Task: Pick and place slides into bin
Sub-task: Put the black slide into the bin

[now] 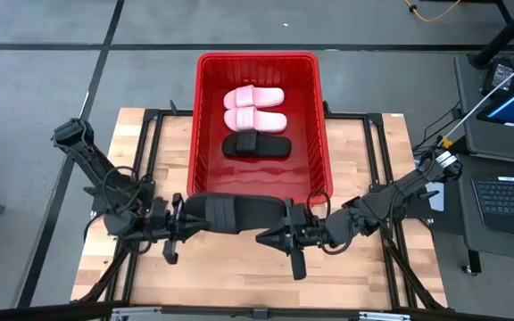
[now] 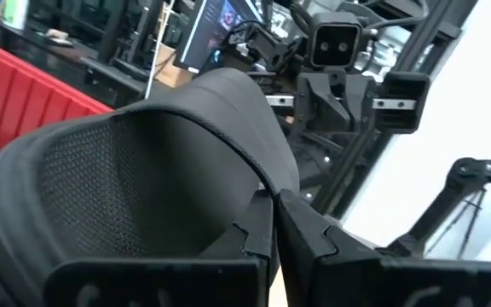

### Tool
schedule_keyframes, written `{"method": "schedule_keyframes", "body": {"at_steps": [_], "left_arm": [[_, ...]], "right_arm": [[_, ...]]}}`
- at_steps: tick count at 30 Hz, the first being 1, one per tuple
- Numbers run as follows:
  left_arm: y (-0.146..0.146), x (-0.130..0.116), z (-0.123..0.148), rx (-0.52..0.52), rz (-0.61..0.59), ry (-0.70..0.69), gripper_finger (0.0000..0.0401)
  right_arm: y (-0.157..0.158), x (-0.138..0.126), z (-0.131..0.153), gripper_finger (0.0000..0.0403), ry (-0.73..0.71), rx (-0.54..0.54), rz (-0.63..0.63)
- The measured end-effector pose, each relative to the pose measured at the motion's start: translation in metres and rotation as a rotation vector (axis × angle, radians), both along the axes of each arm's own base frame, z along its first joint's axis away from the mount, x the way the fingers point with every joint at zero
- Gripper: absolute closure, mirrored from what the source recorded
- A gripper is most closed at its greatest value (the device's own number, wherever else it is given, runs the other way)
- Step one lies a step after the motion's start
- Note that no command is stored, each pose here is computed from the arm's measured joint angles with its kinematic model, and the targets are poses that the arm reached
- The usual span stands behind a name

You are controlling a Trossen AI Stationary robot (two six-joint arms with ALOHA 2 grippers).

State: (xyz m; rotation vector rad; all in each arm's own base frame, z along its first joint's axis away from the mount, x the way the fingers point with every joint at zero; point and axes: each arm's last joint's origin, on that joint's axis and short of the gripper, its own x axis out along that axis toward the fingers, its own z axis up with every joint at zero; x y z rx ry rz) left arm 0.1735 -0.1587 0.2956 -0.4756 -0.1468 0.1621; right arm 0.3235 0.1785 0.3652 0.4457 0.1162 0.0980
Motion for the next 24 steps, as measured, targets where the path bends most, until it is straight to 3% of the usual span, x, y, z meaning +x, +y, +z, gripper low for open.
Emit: {"method": "schedule_keyframes", "body": {"at_steps": [5,11,16,19,24], "left_arm": [[0.006,0.005,0.000,0.003,0.031,-0.001,0.0399],[0.011,0.009,0.000,0.026,0.048,0.002,0.0399],[0.011,0.015,0.014,0.109,0.079,0.052,0.0399],[0.011,0.020,0.025,0.184,0.090,0.123,0.0399],[0.015,0.024,0.038,0.201,0.105,0.199,0.0399]], "right_arm": [[-0.009,0.005,0.000,0.0365,-0.002,-0.025,-0.026],[-0.023,0.011,-0.003,0.0295,0.020,-0.038,-0.087],[-0.036,0.017,-0.005,0.0250,0.046,-0.001,-0.132],[-0.042,0.019,-0.006,0.0240,0.053,-0.001,-0.147],[-0.050,0.022,-0.009,0.0238,0.149,0.002,-0.147]]}}
